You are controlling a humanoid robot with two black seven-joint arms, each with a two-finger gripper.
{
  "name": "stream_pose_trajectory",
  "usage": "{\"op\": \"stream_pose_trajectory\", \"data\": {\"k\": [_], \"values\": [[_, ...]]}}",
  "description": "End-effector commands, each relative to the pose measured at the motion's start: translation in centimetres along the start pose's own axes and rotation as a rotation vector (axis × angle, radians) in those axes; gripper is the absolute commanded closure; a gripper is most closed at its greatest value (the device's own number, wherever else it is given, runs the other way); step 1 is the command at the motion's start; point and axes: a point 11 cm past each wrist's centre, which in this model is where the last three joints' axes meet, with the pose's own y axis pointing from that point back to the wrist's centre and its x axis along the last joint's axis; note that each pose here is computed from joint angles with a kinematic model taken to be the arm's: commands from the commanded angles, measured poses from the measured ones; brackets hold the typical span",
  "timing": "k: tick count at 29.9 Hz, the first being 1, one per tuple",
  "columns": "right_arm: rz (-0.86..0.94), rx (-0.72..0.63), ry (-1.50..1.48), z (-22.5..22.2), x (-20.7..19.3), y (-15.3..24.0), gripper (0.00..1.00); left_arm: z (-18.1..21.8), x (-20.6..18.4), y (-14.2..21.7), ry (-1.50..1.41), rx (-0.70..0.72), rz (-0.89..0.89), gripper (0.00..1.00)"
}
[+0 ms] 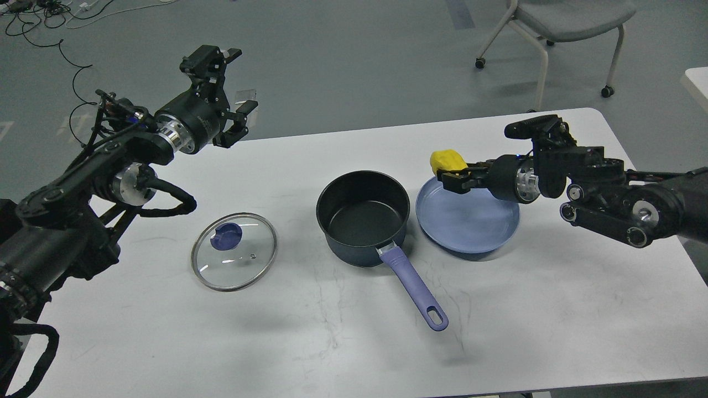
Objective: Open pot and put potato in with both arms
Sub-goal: 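Lift the potato and carry it over the open saucepan with the right gripper, then release the potato into the saucepan and withdraw the right gripper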
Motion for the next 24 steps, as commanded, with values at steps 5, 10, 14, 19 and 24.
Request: {"op": "stream_pose_trajectory", "data": {"k": [5, 10, 14, 19, 24], "values": [[0.035, 0.296, 0.052, -9.8, 1.4, -1.3, 0.63, -0.2, -0.1, 0.0, -0.002, 0.004, -0.002, 0.02], [0.013, 0.362, 0.039, -12.5, -0.3, -2.7, 0.54, 0.0, -0.1, 0.0, -0.002, -0.005, -0.002, 0.02], [-0.002, 0.325, 0.027, -12.0, -0.9, -3.7, 0.00, 0.1, 0.2, 0.1, -0.005, -0.006, 0.003, 0.02], [-0.001, 0.302, 0.004, -11.6, -0.5, -4.1, 0.00, 0.1, 0.2, 0.1, -0.005, -0.006, 0.002, 0.02], [0.033, 0.319, -0.189, -11.9, 1.0, -4.0, 0.00, 0.0, 0.2, 0.1, -0.002, -0.007, 0.003, 0.02]]}}
